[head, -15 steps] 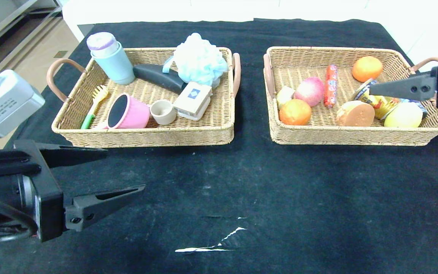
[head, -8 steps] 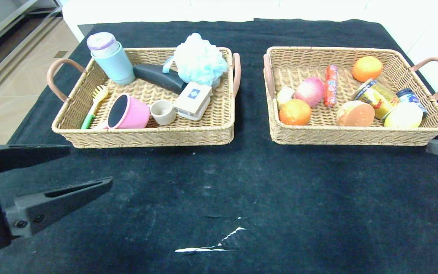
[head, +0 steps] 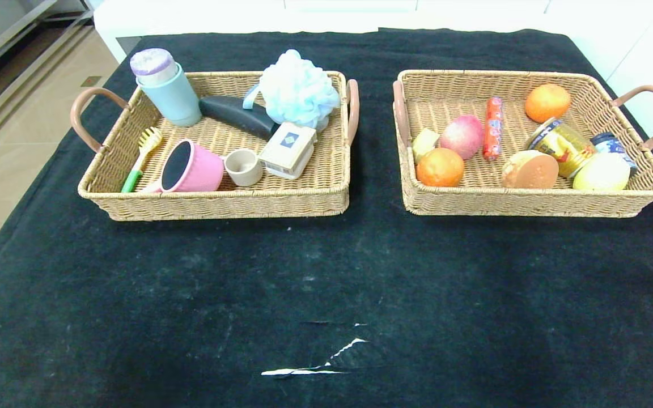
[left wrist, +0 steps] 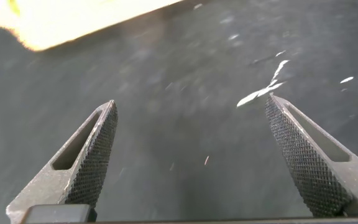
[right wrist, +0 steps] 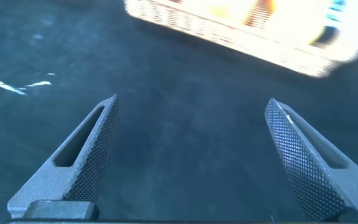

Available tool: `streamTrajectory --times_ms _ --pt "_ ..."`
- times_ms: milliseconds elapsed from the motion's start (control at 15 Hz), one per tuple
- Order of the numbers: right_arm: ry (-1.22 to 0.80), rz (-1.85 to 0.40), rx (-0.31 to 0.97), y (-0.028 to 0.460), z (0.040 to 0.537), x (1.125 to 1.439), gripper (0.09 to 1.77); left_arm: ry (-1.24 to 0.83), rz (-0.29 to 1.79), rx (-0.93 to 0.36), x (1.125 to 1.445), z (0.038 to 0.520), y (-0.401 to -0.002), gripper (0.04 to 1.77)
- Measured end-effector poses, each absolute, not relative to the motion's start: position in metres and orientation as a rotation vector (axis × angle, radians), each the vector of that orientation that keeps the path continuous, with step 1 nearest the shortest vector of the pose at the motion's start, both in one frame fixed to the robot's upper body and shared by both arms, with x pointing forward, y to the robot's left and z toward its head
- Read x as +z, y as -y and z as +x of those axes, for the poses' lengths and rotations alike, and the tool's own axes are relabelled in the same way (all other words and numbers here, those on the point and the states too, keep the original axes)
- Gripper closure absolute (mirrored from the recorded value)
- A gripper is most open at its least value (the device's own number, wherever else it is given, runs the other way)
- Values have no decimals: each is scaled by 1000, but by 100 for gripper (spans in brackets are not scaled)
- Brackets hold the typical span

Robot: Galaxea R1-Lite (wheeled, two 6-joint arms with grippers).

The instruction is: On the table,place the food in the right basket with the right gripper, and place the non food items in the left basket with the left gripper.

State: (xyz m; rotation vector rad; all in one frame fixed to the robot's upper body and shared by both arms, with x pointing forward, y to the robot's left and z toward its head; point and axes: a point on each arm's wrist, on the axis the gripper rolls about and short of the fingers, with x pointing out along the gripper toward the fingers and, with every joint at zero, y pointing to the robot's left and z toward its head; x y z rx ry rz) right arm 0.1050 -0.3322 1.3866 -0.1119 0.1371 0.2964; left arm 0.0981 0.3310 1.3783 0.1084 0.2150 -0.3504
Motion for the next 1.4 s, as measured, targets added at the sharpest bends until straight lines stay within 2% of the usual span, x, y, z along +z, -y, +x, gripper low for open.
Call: streamTrajectory --times_ms 333,667,1000,1400 --pt "-73 -100 160 342 43 1357 16 -96 96 -165 1355 28 -343 9" --pt "29 -99 25 336 10 1330 16 -13 115 -27 1350 5 -333 9" --pt "102 -98 19 336 2 1292 16 15 141 -20 1321 -6 -331 9" --pt "213 -86 11 336 35 1255 16 44 134 -11 1266 13 -333 9"
